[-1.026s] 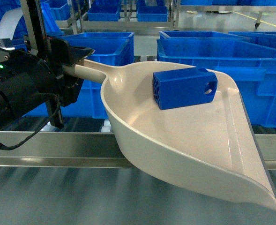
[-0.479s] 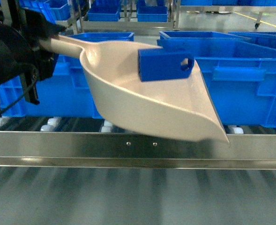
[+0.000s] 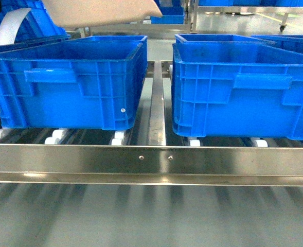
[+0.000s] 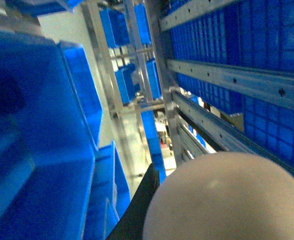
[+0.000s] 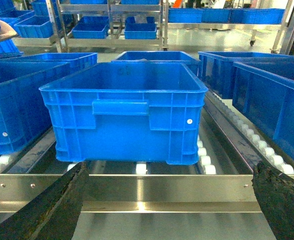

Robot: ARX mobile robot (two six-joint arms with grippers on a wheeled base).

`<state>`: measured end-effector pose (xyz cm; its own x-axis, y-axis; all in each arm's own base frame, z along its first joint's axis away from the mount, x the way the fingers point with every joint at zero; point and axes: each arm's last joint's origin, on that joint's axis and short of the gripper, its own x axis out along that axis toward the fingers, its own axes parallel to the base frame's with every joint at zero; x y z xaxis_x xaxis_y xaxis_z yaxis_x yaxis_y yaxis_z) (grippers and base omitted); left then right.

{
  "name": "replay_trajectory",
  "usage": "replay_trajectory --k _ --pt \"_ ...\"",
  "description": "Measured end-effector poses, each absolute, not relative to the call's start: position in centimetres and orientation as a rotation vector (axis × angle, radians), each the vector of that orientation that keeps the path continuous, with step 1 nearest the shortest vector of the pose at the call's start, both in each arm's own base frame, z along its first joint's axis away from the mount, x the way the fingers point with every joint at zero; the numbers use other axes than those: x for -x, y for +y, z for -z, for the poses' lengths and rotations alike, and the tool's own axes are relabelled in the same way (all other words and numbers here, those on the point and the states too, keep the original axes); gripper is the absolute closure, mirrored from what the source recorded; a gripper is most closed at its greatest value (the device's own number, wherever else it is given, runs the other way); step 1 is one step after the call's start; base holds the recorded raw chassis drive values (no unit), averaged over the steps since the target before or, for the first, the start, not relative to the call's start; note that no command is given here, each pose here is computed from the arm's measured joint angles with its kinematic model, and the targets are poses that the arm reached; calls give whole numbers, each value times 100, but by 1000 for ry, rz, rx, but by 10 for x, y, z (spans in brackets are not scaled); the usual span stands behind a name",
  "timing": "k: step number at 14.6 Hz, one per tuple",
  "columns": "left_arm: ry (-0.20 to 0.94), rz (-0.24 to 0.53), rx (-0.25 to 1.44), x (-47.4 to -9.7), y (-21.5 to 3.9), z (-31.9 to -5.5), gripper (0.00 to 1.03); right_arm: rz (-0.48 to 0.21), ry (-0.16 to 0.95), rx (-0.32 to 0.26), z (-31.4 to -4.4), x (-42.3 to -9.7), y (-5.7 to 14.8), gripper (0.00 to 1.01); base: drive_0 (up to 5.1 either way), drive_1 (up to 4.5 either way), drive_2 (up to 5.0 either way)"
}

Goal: Place part in tray to right shelf

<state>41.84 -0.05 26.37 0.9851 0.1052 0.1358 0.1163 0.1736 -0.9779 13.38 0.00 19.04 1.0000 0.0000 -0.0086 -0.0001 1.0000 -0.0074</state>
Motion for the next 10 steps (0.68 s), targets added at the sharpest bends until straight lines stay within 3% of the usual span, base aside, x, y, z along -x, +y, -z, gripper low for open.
replay_trajectory --k 3,4,8,10 --pt "-311 -340 1174 -444 -10 -302 91 0 8 7 -190 -134 0 3 0 0 0" --pt "-370 -421 1113 -442 -12 -316 91 0 8 7 -191 -134 0 3 0 0 0" --pt "-392 -616 910 -424 -4 -319 91 0 8 8 -190 -134 0 3 0 0 0" --pt "-386 -639 871 -424 -4 -318 91 0 9 7 -190 -134 0 3 0 0 0"
